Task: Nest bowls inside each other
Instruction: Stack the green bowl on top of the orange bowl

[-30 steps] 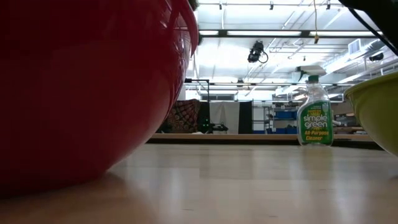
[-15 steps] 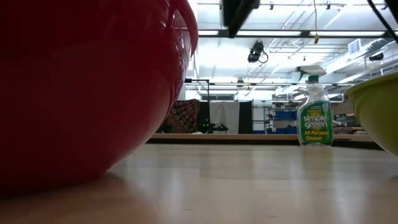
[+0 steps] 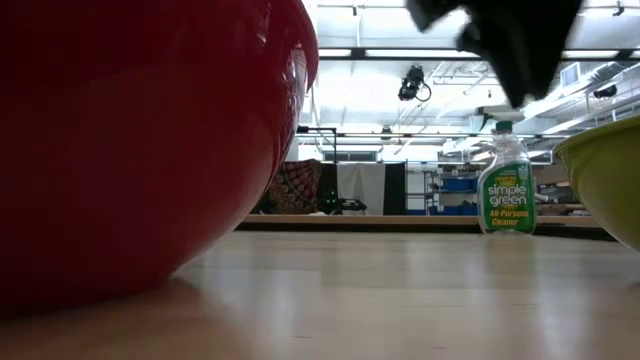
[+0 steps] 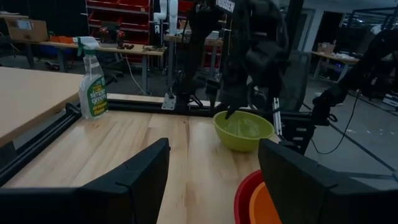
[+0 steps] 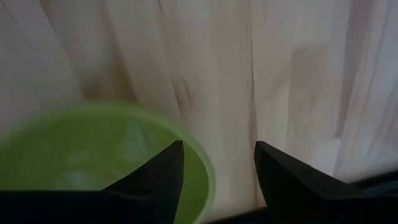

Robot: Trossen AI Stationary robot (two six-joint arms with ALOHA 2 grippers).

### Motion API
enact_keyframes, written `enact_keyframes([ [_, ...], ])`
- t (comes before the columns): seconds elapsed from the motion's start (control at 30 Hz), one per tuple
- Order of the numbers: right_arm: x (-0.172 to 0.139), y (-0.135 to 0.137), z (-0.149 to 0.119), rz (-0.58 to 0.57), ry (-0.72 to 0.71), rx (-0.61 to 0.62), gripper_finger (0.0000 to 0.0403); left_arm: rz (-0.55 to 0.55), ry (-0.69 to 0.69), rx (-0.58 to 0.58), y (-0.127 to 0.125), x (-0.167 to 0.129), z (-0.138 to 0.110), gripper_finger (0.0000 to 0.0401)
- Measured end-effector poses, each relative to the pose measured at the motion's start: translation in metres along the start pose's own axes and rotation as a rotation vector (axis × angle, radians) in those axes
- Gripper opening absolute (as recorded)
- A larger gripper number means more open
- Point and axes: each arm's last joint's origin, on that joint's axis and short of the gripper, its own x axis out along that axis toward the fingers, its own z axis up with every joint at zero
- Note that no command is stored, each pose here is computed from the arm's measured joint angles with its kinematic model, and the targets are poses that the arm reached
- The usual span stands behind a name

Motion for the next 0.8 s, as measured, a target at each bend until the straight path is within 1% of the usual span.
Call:
enact_keyframes([
  [0.1,0.018,0.001,-0.014,-0.027,0.064,-0.016,0.0202,0.0,0.0,0.0,0.0,0.0,0.0,0.0249],
  [0.23,0.037,-0.001,-0.025,0.002,0.117,0.006,0.0197,0.0,-0.001,0.001,0.0,0.0,0.0,0.0249],
  [0.37,0.056,0.002,-0.028,0.047,0.149,0.006,0.019,0.0,-0.001,0.002,0.0,0.0,0.0,0.0249],
  [0.5,0.07,0.004,-0.027,0.075,0.131,0.005,0.0176,0.0,-0.001,0.002,0.0,0.0,0.0,0.0249],
  [0.63,0.079,0.006,-0.025,0.094,0.102,0.004,0.0141,0.0,-0.001,0.002,0.0,0.0,0.0,0.0249],
  [0.73,0.081,0.006,-0.025,0.098,0.102,0.0,0.0099,0.001,-0.001,0.002,0.0,0.0,0.0,0.0249],
  [0.8,0.081,0.007,-0.025,0.123,0.119,-0.003,0.0069,0.001,-0.001,0.002,0.0,0.0,0.0,0.0249],
])
